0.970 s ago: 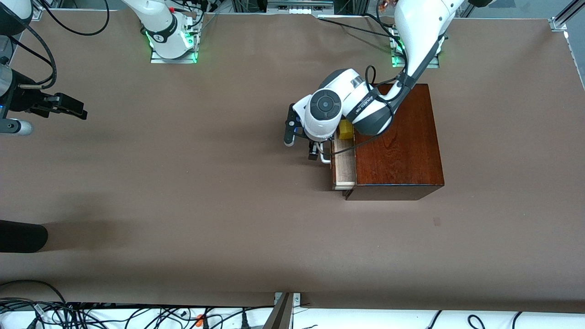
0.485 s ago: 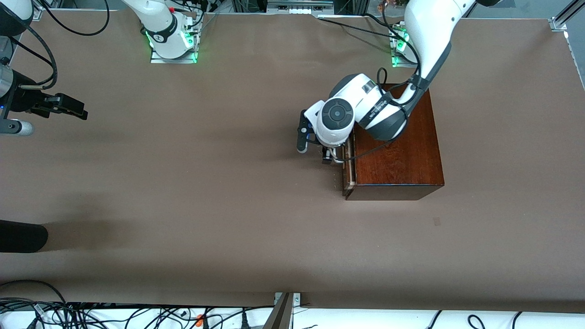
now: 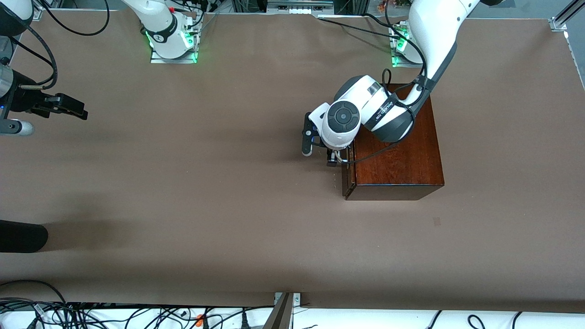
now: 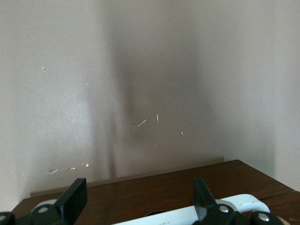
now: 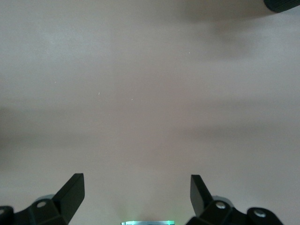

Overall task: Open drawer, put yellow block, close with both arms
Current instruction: 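Press the drawer front flush with the left gripper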

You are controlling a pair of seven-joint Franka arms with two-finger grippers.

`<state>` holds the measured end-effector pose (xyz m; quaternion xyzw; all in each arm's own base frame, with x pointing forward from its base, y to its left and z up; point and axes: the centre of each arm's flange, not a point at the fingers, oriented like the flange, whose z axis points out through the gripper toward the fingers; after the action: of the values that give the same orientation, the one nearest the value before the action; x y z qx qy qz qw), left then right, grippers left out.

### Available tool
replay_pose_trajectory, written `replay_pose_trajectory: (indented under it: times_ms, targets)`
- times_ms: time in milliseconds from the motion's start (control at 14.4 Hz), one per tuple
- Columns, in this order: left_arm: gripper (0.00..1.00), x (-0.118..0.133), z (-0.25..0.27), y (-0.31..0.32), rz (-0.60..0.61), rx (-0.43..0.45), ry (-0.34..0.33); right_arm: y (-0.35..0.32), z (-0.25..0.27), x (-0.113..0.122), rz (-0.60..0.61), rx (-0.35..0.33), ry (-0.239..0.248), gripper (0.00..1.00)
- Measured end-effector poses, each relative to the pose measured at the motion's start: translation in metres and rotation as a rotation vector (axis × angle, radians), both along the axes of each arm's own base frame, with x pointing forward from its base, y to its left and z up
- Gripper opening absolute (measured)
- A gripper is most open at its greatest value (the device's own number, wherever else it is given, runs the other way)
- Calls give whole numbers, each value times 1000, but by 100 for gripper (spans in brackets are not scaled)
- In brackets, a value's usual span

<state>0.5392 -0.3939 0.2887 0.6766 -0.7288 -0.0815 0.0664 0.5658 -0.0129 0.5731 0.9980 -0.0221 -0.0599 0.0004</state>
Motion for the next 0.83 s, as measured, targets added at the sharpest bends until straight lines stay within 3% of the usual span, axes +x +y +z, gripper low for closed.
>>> replay_pose_trajectory:
  times_ms: [693, 831]
  targets:
    - [100, 3, 5, 6, 11, 7, 2, 0, 0, 0, 0, 0, 0, 100]
    - [100, 3, 24, 3, 66, -11, -12, 0, 0, 0, 0, 0, 0, 100]
